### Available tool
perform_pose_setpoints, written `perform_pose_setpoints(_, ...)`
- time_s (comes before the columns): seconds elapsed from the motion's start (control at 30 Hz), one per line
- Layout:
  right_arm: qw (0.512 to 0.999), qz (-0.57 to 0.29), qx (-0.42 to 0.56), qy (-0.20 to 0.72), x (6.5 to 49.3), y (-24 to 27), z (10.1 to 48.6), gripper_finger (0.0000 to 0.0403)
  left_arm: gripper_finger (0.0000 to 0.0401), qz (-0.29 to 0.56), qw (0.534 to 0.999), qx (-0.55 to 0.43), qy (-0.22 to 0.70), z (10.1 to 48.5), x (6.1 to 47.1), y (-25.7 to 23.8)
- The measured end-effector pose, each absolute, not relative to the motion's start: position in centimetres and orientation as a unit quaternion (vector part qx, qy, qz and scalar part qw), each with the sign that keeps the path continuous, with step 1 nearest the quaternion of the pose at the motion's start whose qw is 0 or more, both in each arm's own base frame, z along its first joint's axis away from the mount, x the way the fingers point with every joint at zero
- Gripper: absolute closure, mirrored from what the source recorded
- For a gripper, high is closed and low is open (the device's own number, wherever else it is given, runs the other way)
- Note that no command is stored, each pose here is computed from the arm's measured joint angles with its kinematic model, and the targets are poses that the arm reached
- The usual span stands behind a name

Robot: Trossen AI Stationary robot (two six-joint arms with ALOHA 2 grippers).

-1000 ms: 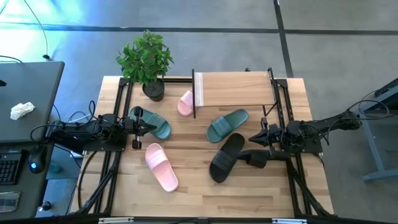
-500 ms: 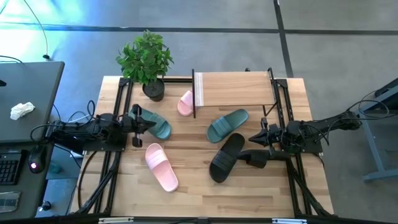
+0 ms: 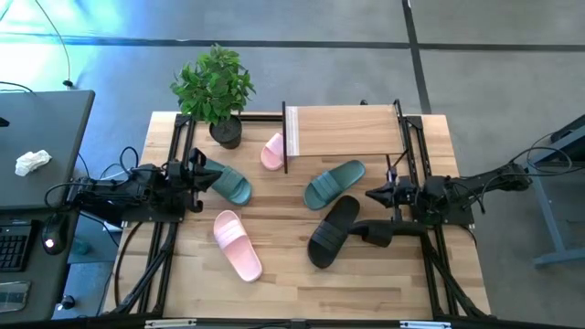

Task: Pick and place slides into the shelf
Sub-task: Move the right black slide beside the bottom of the black slide

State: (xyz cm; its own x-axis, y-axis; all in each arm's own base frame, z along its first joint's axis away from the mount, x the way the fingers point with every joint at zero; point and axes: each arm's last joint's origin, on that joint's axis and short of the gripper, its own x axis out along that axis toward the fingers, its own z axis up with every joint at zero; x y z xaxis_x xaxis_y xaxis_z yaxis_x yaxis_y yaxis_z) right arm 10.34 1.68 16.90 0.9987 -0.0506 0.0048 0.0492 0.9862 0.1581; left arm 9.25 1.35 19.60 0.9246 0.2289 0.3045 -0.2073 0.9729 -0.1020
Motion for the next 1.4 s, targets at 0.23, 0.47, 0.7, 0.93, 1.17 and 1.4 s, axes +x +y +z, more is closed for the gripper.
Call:
perform_pose_setpoints(0.23, 0.971, 0.015, 0.189, -0.146, 9.9, 1.7, 19.7, 0.0403, 0.04, 0.11, 0.981, -0.031, -0.157, 19.6, 9.3, 1.3)
perform_pose_setpoints(0.47, 0.938, 0.039, 0.243, -0.246, 9.1, 1.5, 21.6, 0.0403, 0.04, 0.11, 0.984, -0.029, -0.137, 19.2, 9.4, 1.3)
perform_pose_setpoints(0.7, 0.943, 0.031, 0.223, -0.246, 9.1, 1.5, 21.6, 0.0403, 0.04, 0.111, 0.99, -0.008, -0.085, 18.3, 9.6, 1.4)
perform_pose_setpoints(0.93, 0.95, 0.015, 0.221, -0.218, 9.4, 1.5, 21.0, 0.0403, 0.04, 0.03, 0.997, 0.014, -0.075, 18.1, 9.7, 0.9)
perform_pose_setpoints(1.17, 0.941, 0.024, 0.274, -0.196, 9.6, 1.5, 20.7, 0.0403, 0.04, -0.017, 0.994, -0.005, -0.104, 18.6, 9.6, 0.6)
perform_pose_setpoints(1.4, 0.926, 0.077, 0.315, -0.194, 9.5, 1.7, 20.9, 0.0403, 0.04, -0.045, 0.985, 0.0, -0.166, 19.8, 9.2, 0.4)
